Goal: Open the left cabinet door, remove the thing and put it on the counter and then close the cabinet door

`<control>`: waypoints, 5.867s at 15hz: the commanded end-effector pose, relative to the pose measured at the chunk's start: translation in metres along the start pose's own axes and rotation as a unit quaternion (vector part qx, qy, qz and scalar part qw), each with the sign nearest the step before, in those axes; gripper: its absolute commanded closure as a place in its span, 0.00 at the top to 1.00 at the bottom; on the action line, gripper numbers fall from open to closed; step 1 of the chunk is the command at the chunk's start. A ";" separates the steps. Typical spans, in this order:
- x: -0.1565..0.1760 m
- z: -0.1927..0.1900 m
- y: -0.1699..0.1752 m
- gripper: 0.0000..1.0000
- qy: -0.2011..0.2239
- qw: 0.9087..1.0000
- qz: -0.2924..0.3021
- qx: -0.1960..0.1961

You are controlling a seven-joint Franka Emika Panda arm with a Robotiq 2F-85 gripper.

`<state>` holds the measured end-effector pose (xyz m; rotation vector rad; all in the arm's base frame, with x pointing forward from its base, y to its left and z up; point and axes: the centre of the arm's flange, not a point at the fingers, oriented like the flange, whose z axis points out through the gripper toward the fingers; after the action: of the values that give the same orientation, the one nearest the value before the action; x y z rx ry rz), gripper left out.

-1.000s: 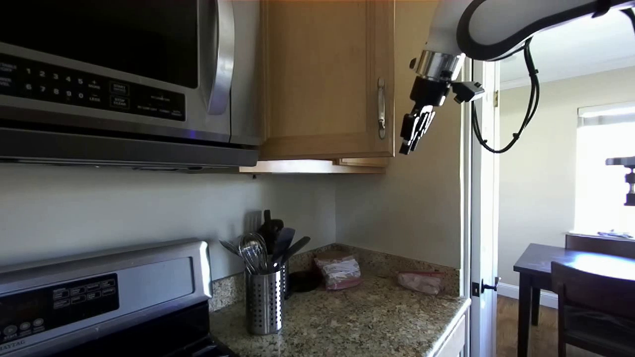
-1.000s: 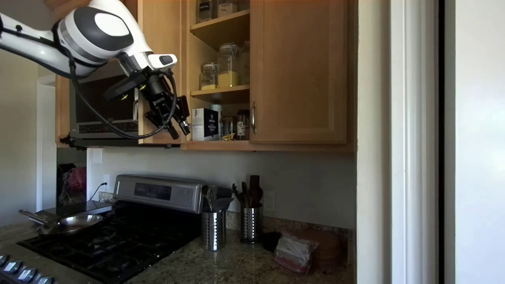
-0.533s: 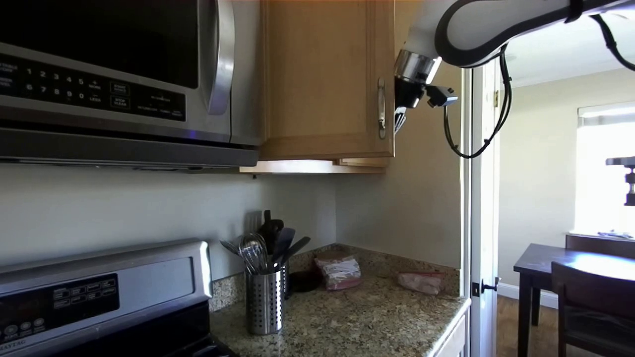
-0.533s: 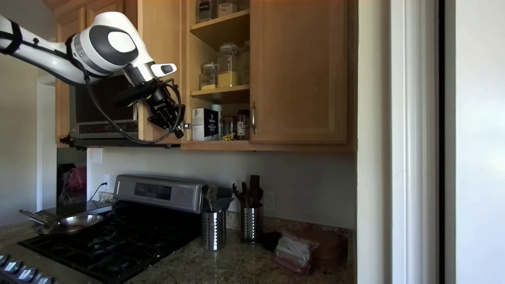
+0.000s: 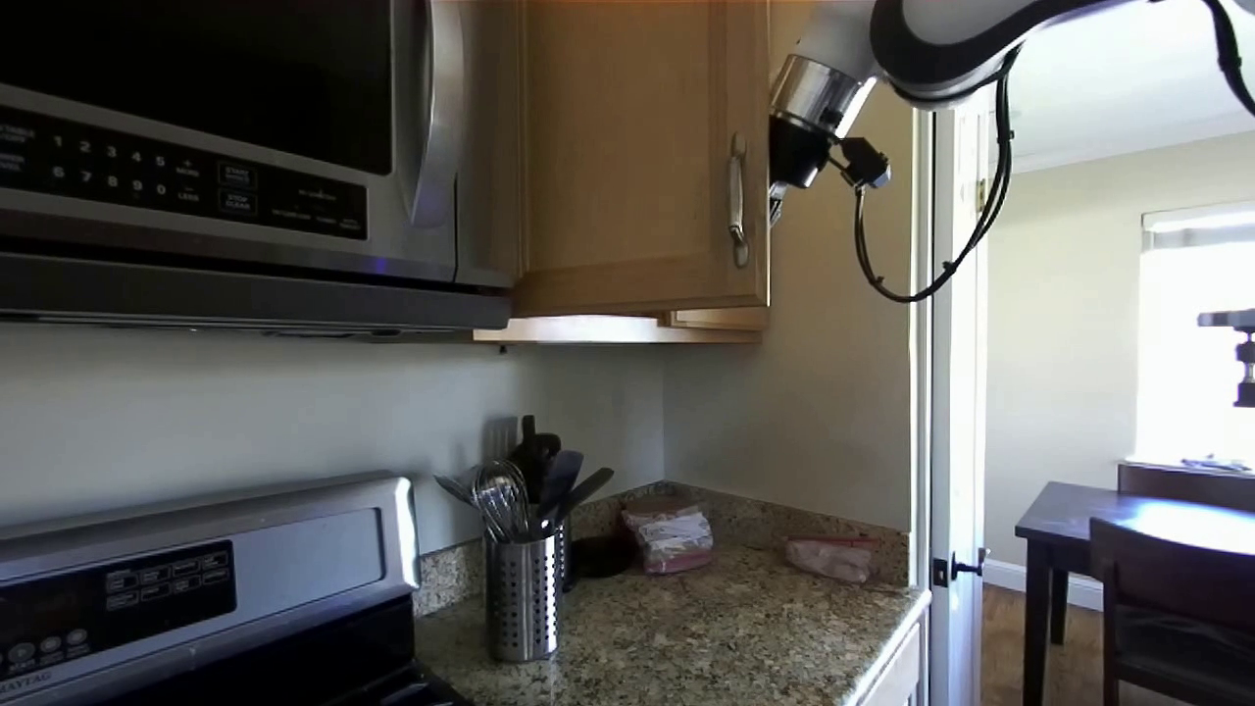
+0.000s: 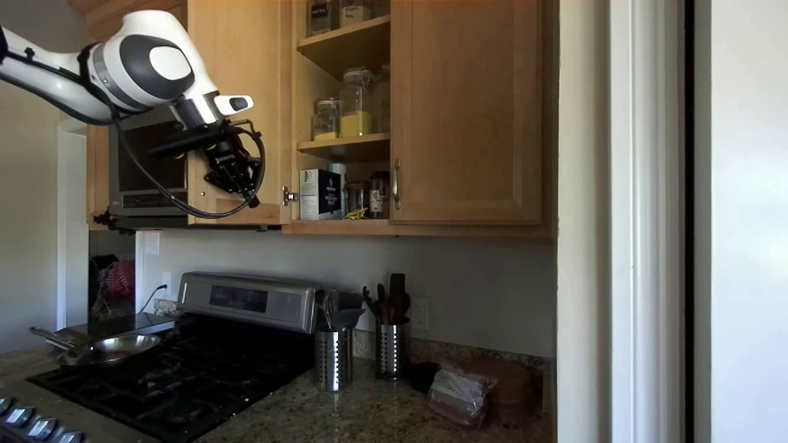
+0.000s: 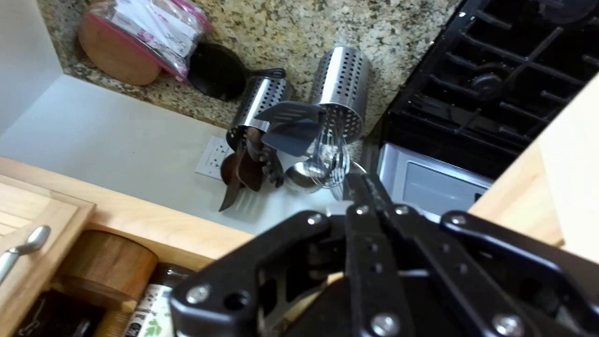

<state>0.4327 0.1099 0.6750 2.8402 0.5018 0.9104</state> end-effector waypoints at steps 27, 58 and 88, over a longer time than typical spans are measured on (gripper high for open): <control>0.117 0.113 0.093 1.00 0.037 0.998 0.060 0.000; 0.200 0.209 0.184 0.46 0.091 0.977 0.163 0.108; 0.068 0.023 0.093 0.07 0.028 0.992 0.060 0.106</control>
<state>0.5834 0.0575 0.7555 3.0598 0.4747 1.1283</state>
